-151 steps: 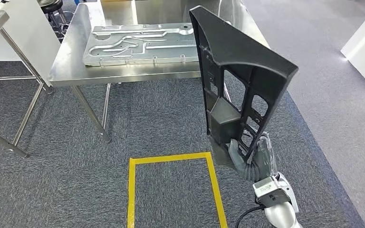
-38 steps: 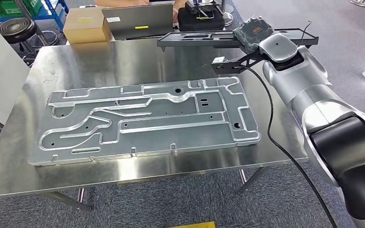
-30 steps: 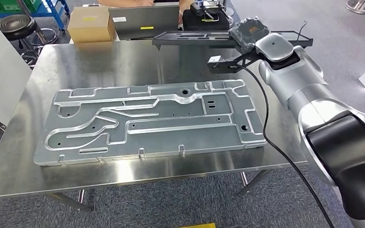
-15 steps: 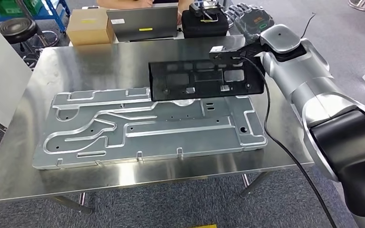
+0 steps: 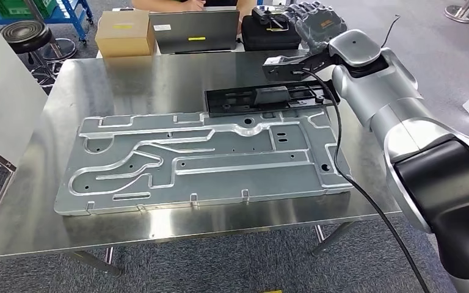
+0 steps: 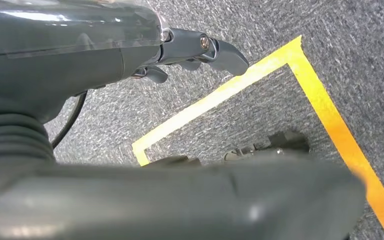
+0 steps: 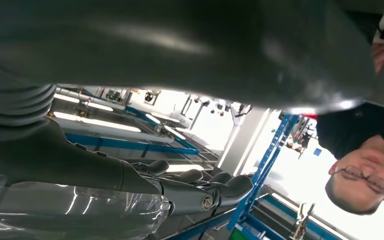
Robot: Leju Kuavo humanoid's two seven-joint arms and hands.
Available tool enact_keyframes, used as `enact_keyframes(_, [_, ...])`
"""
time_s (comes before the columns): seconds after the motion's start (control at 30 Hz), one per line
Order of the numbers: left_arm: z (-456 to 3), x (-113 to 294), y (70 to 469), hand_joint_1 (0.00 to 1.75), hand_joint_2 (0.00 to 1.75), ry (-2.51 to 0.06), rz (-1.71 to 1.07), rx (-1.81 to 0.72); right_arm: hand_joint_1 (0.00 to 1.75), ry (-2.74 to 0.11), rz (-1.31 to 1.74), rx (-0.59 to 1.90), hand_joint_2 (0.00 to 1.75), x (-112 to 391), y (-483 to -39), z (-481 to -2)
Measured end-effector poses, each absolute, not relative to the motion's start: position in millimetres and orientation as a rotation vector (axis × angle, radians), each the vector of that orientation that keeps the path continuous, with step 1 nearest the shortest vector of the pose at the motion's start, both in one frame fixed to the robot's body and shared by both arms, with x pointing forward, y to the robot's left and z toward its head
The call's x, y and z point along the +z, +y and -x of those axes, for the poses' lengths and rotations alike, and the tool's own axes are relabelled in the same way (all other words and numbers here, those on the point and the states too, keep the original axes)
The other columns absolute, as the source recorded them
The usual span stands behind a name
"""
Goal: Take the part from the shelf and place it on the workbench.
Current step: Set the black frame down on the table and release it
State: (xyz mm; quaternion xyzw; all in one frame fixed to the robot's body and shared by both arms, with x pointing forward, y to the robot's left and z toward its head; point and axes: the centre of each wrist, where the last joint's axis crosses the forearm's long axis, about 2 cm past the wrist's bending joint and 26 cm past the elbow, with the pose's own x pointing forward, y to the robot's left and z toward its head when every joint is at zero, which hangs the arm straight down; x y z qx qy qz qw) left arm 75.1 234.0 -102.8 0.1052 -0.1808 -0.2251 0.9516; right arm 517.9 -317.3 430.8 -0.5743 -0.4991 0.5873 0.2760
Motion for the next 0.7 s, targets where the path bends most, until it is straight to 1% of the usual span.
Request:
enact_keyframes(0.17, [-72.7, -103.3, 233.4, 0.0, 0.0, -0.364, -0.199, -0.443, 0.0, -1.352, 1.54, 1.547, 0.0, 433.0, -323.2, -517.6])
enact_keyframes(0.3, [-69.2, -103.7, 231.7, 0.0, 0.0, -0.353, -0.181, -0.411, 0.0, -1.42, 1.558, 1.445, 0.0, 444.6, -343.0, -515.3])
enact_keyframes(0.37, [-66.2, -104.1, 230.3, 0.0, 0.0, -0.345, -0.171, -0.397, 0.0, -1.43, 1.589, 1.394, 0.0, 450.2, -361.5, -512.6])
enact_keyframes(0.5, [-57.7, -105.4, 230.1, 0.0, 0.0, -0.323, -0.161, -0.379, 0.0, -1.412, 1.653, 1.328, 0.0, 453.6, -414.5, -501.7])
enact_keyframes(0.6, [-52.9, -106.1, 230.5, 0.0, 0.0, -0.312, -0.159, -0.374, 0.0, -1.381, 1.671, 1.302, 0.0, 448.0, -448.2, -491.9])
enact_keyframes(0.7, [-52.3, -106.2, 231.0, 0.0, 0.0, -0.308, -0.16, -0.372, 0.0, -1.337, 1.682, 1.279, 0.0, 436.5, -469.6, -483.7])
